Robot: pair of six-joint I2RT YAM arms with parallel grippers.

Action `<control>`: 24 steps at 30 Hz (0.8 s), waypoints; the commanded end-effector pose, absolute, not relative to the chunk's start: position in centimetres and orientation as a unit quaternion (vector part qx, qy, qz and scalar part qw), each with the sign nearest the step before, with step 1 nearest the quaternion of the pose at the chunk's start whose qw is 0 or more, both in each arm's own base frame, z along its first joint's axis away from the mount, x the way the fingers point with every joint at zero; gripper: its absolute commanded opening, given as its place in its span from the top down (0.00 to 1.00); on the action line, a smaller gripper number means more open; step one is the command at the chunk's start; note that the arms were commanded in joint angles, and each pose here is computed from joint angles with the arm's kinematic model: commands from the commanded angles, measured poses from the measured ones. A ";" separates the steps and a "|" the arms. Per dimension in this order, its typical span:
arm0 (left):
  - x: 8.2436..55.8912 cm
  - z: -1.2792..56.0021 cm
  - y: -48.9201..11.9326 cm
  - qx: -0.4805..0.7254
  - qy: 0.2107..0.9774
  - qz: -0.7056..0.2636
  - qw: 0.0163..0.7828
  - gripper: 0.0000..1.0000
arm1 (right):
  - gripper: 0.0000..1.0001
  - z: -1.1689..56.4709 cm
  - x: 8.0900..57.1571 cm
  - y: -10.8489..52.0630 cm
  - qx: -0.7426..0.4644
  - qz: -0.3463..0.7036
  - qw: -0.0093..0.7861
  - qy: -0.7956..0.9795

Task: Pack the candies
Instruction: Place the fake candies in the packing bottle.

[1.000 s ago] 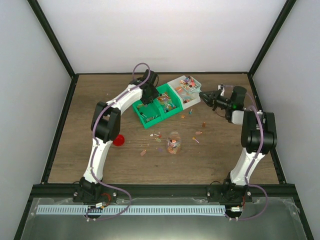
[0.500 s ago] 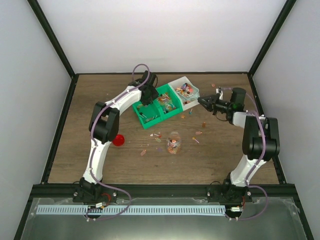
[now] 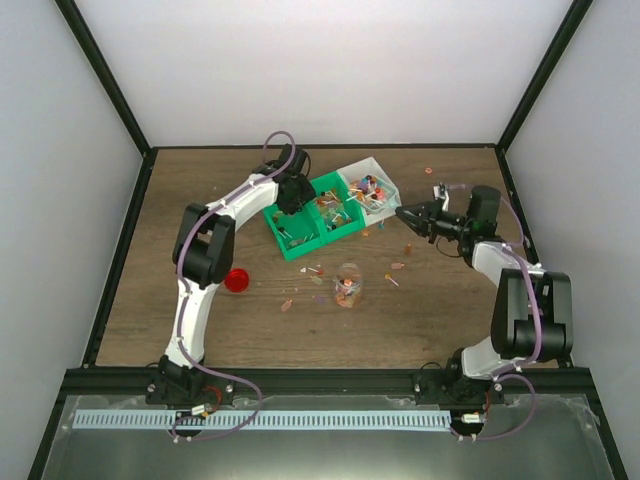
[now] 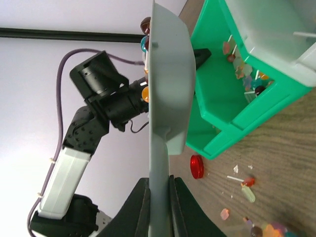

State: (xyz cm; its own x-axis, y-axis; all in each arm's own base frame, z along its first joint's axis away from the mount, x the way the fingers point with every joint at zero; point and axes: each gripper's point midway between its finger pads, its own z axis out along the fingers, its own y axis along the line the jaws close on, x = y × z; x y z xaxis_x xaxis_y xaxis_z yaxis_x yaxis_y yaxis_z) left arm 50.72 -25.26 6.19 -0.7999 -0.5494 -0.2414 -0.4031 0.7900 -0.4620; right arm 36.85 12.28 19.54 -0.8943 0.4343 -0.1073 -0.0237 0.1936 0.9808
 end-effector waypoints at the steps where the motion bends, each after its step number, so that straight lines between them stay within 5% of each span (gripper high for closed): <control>1: 47.4 4.2 -23.9 -0.257 0.944 -0.163 0.125 0.56 | 0.99 21.6 34.6 12.7 0.107 0.632 0.186 0.745; 7: 47.6 6.9 -23.6 -0.233 0.946 -0.166 0.150 0.52 | 0.99 22.9 31.7 13.1 0.098 0.635 0.179 0.745; 14: 47.5 8.3 -24.6 -0.214 0.944 -0.208 0.138 0.34 | 0.99 23.9 28.1 13.5 0.093 0.632 0.175 0.749; 24: 47.1 9.2 -23.5 -0.205 0.947 -0.199 0.148 0.33 | 0.99 24.2 21.8 14.3 0.087 0.632 0.154 0.755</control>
State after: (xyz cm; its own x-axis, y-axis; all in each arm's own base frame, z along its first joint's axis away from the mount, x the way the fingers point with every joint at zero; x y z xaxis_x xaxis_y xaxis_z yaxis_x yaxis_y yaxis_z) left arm 47.75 -23.98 6.87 -0.8681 -0.4661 -0.1710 -0.3612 0.8292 -0.4267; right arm 24.58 13.89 23.81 -0.9224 0.3607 -0.1379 -0.0665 0.2036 0.9768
